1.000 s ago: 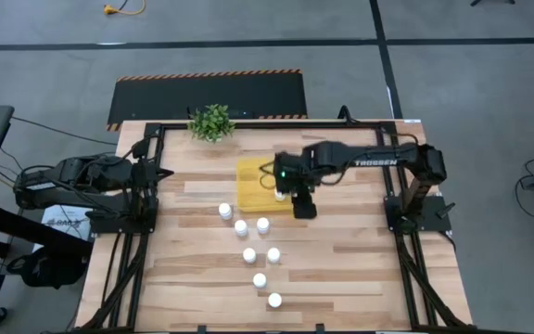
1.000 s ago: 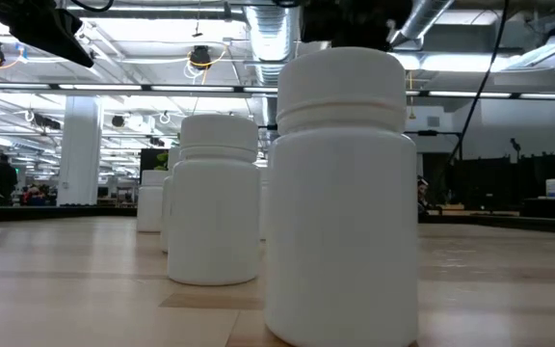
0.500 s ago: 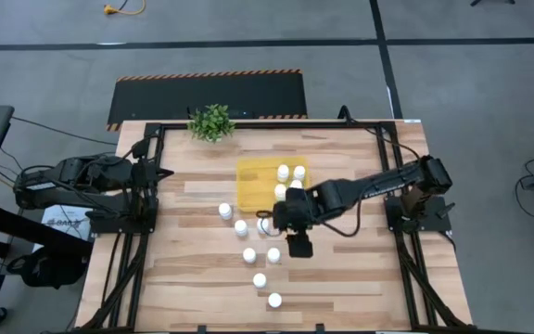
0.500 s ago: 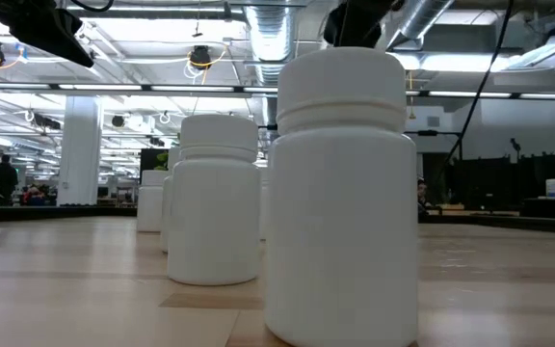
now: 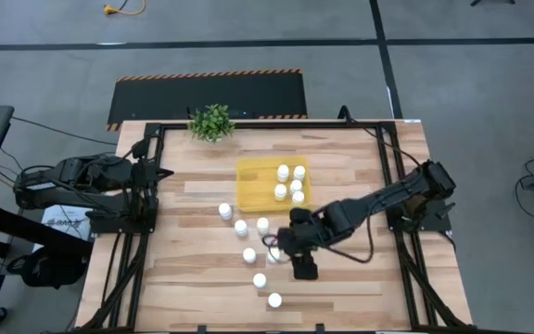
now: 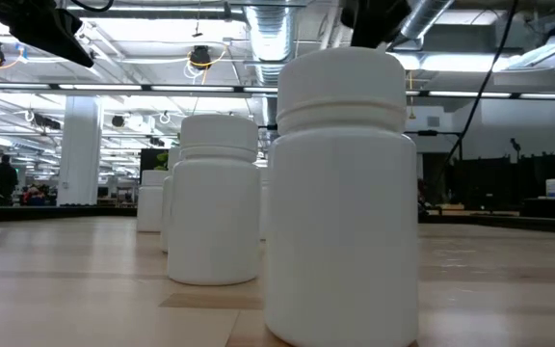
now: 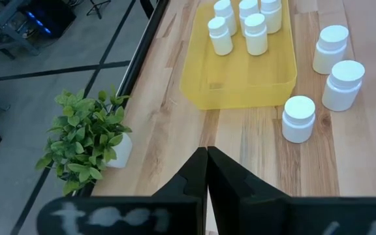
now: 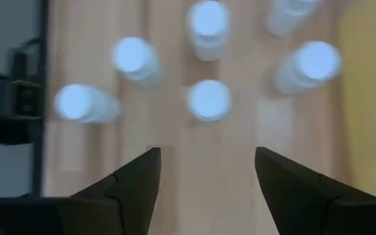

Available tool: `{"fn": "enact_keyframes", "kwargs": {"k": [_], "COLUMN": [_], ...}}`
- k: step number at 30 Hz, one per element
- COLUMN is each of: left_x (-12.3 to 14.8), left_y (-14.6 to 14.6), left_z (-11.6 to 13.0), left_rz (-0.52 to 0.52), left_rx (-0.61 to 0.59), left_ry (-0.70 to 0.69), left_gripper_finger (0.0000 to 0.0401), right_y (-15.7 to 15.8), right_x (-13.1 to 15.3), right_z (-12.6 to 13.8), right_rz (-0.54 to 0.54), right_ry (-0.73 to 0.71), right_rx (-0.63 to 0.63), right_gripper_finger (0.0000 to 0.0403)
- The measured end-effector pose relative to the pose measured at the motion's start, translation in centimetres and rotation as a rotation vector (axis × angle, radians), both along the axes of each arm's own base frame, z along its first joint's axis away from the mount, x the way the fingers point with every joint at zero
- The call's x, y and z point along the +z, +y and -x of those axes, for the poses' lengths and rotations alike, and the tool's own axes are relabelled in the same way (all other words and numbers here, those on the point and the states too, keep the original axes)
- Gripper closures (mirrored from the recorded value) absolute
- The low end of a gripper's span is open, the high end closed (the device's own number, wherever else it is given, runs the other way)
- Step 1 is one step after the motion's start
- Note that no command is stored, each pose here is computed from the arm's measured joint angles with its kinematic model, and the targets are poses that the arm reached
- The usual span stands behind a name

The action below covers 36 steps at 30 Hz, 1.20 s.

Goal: Pick and place pill bottles into a basket
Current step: Put the white medicine bottle into the yellow bin

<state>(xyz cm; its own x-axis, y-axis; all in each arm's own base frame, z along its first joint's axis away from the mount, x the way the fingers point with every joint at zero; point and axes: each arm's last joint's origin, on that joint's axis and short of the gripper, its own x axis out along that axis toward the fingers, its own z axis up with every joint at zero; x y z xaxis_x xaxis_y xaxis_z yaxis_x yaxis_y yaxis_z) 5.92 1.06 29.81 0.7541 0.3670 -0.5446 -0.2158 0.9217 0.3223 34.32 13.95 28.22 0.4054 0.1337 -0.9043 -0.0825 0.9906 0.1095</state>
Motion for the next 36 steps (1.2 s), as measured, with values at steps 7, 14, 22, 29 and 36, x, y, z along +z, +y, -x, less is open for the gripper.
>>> {"fn": "enact_keyframes", "kwargs": {"k": [7, 14, 22, 29, 36], "left_x": [0.0, 0.0, 0.0, 0.0, 0.0], "left_y": [0.0, 0.0, 0.0, 0.0, 0.0], "left_z": [0.0, 0.0, 0.0, 0.0, 0.0], "left_rz": [0.0, 0.0, 0.0, 0.0, 0.0], "left_rx": [0.0, 0.0, 0.0, 0.0, 0.0], "left_ry": [0.0, 0.0, 0.0, 0.0, 0.0], "left_gripper_finger": [0.0401, 0.0401, 0.0401, 0.0401, 0.0401], "right_y": [3.1, 5.5, 7.8, 8.8, 9.0], "right_x": [0.3, -2.3, -6.1, -7.5, -7.3], "right_z": [0.7, 0.0, -1.1, -1.9, -2.1], "right_rz": [-0.055, -0.053, -0.037, -0.071, -0.074], "right_ry": [-0.056, -0.036, -0.008, -0.039, -0.08], "right_rx": [0.01, -0.045, -0.012, -0.025, -0.033], "right_gripper_finger": [0.0163, 0.0163, 0.0163, 0.0163, 0.0163]}}
